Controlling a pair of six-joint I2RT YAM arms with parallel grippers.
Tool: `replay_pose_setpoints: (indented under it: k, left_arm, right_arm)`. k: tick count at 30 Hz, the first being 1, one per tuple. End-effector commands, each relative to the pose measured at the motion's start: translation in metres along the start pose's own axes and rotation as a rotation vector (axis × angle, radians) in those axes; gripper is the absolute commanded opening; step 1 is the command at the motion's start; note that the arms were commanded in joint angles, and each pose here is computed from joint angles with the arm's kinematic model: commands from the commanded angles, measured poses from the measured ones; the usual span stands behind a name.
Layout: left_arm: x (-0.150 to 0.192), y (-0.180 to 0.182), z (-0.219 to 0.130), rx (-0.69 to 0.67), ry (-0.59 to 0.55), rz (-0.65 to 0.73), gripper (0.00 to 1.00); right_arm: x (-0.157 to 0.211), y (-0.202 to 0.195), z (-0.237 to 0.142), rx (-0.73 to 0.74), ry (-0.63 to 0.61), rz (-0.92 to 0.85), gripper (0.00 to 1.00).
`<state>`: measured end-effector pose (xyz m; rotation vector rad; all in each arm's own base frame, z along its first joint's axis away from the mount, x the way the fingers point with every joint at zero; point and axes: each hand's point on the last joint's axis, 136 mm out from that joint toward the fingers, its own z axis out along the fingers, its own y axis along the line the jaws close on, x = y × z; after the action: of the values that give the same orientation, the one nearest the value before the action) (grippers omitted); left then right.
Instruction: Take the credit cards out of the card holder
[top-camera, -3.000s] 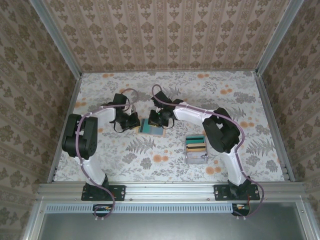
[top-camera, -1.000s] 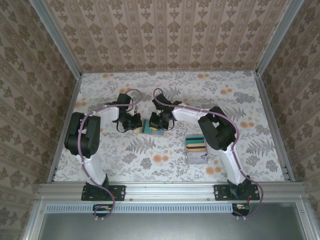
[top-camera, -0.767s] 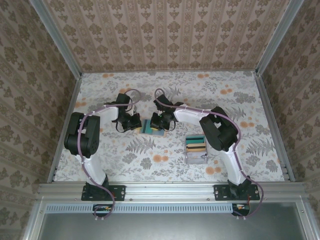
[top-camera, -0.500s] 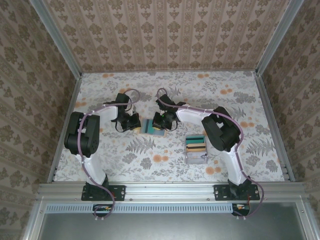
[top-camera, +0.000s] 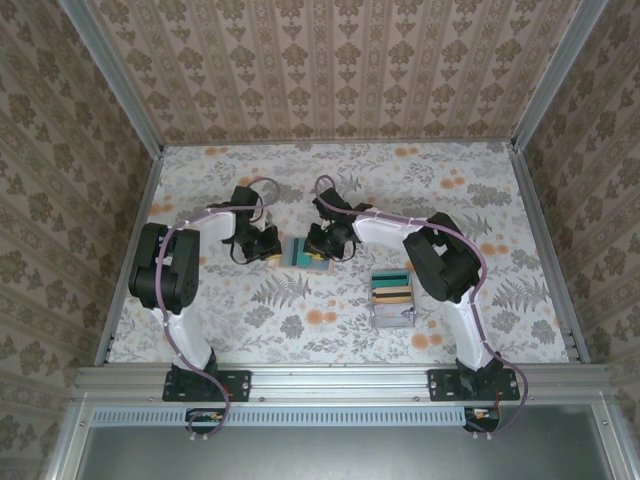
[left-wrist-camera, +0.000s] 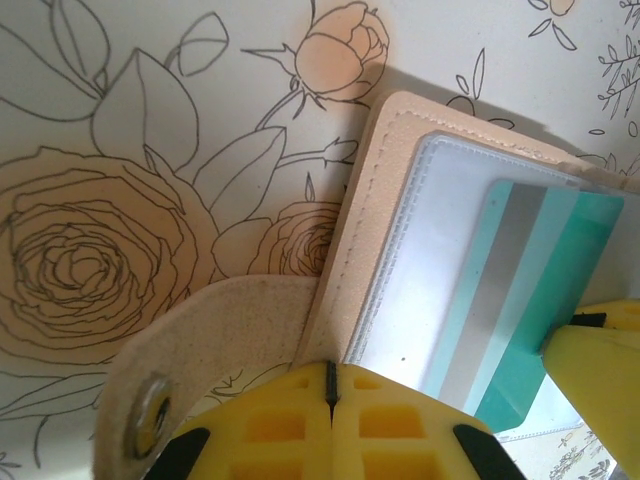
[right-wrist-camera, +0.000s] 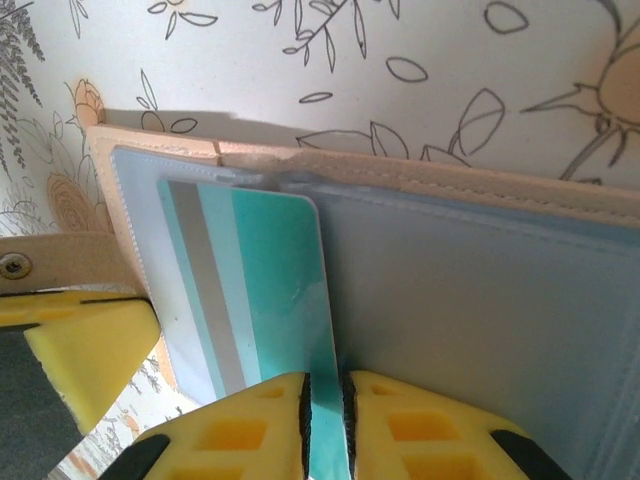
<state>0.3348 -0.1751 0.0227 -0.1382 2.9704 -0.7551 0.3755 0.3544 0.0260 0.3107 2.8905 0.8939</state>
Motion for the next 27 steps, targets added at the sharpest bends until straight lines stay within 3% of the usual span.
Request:
replay_pose_setpoints:
  k: [1, 8, 13, 27]
  left_arm:
    - [0.005, 0.008, 0.007, -0.028, 0.037, -0.011, 0.00]
    - [0.006, 0.007, 0.008, -0.027, 0.040, -0.010, 0.00]
    - [0.006, 0.007, 0.007, -0.031, 0.038, -0.011, 0.00]
    - [0.005, 0.011, 0.003, -0.039, 0.034, -0.012, 0.00]
  right_arm:
    - [-0.002, 0.000, 0.009, -0.005, 0.016, 0.004, 0.22]
    - [0.003, 0.003, 0.016, -0.016, 0.034, -0.007, 0.21]
    - [0.001, -0.002, 0.014, -0.004, 0.025, 0.003, 0.00]
    - [-0.006, -0.026, -0.028, 0.003, -0.081, 0.019, 0.00]
